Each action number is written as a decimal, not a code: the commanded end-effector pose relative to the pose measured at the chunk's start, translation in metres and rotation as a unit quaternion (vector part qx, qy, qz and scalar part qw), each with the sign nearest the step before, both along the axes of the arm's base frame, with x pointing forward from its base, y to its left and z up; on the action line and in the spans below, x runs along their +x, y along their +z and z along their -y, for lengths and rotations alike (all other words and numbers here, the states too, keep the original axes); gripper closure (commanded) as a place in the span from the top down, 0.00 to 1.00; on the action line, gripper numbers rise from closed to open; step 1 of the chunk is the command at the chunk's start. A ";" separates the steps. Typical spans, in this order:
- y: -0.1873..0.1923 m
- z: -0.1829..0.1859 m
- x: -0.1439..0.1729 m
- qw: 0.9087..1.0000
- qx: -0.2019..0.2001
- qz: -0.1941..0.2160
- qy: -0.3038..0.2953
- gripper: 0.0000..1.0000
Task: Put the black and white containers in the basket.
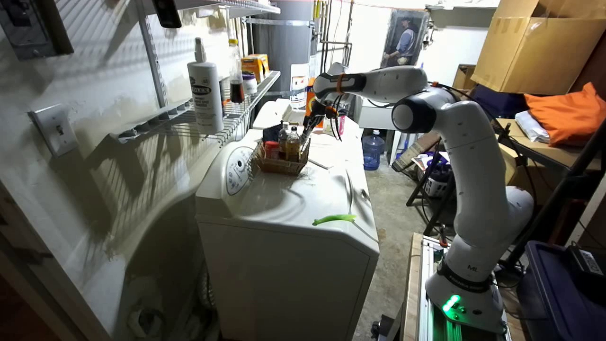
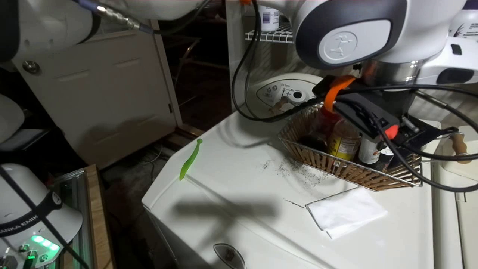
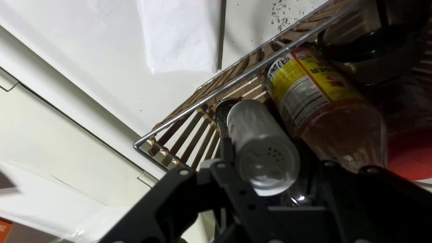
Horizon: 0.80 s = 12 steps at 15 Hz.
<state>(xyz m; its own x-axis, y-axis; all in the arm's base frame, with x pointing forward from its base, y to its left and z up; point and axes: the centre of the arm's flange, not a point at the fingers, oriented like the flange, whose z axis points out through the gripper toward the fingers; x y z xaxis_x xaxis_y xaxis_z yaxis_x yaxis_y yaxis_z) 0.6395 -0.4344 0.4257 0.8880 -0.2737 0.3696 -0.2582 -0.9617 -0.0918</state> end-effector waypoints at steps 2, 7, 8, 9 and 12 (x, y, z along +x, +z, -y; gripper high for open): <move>-0.014 0.017 0.026 1.000 0.019 -0.003 0.013 0.20; -0.031 0.021 0.031 0.999 0.034 -0.016 0.018 0.20; -0.034 0.021 0.032 0.999 0.037 -0.019 0.019 0.20; -0.035 0.022 0.032 0.999 0.038 -0.021 0.019 0.20; -0.038 0.022 0.035 0.999 0.038 -0.025 0.021 0.51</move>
<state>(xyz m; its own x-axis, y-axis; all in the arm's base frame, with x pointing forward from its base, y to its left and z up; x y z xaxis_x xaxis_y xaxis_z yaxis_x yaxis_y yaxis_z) 0.6577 -0.4452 0.3835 0.9120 -0.2696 0.3091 -0.2363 -0.9613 -0.1414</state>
